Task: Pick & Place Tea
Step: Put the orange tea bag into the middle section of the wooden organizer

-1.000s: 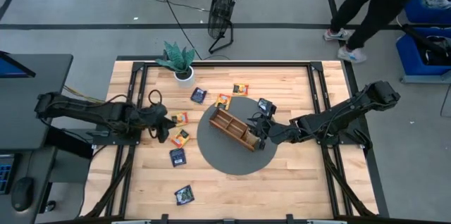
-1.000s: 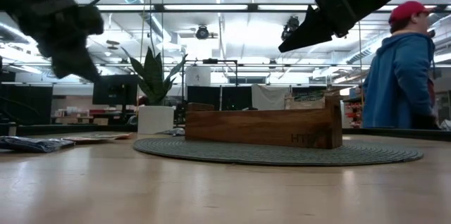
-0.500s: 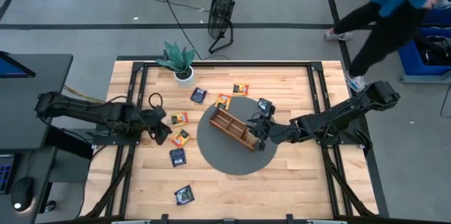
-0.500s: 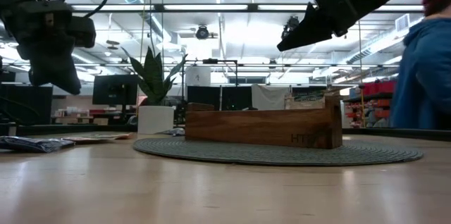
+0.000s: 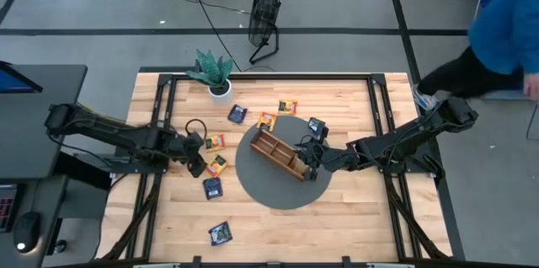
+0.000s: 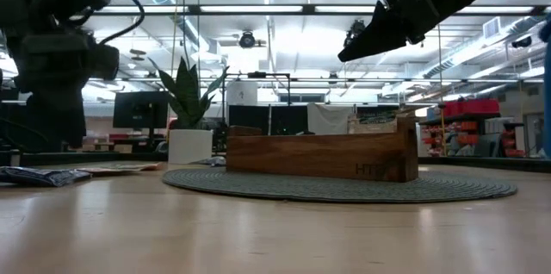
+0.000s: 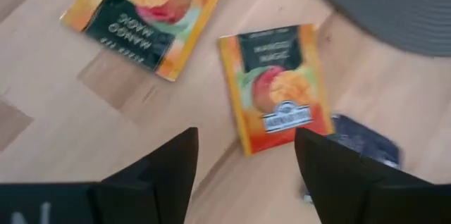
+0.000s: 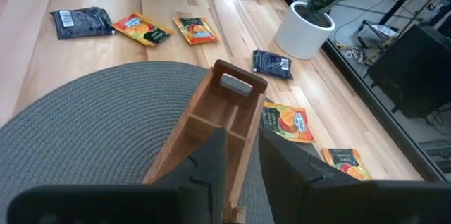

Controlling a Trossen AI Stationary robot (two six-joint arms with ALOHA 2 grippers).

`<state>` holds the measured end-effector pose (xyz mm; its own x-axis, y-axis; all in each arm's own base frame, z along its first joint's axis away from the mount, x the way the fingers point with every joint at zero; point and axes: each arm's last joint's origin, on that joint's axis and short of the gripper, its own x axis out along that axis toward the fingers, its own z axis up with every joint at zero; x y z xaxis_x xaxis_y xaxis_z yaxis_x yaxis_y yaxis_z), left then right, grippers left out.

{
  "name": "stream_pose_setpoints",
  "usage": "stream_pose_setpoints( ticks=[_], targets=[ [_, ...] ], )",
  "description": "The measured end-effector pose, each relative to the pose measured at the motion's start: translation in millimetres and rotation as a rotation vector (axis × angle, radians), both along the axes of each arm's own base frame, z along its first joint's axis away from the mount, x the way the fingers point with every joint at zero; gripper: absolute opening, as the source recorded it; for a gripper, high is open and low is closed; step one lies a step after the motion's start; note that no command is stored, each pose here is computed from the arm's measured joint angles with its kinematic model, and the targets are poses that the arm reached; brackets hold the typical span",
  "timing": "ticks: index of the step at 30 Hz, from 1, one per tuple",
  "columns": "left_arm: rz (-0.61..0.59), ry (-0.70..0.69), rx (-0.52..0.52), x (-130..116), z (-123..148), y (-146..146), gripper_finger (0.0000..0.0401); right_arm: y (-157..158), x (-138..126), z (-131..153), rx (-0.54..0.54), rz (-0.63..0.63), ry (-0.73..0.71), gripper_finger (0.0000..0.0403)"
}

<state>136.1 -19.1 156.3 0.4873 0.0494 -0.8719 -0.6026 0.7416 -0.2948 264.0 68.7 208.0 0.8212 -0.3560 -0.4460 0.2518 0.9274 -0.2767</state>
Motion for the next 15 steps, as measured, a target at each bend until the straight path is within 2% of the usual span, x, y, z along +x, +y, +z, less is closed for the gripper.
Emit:
stream_pose_setpoints(
  ticks=[15],
  targets=[
    [-0.017,0.102,0.002,18,-22,-4,0.0223,0,0,0,0.001,0.002,0.000,0.0091]
  ],
)
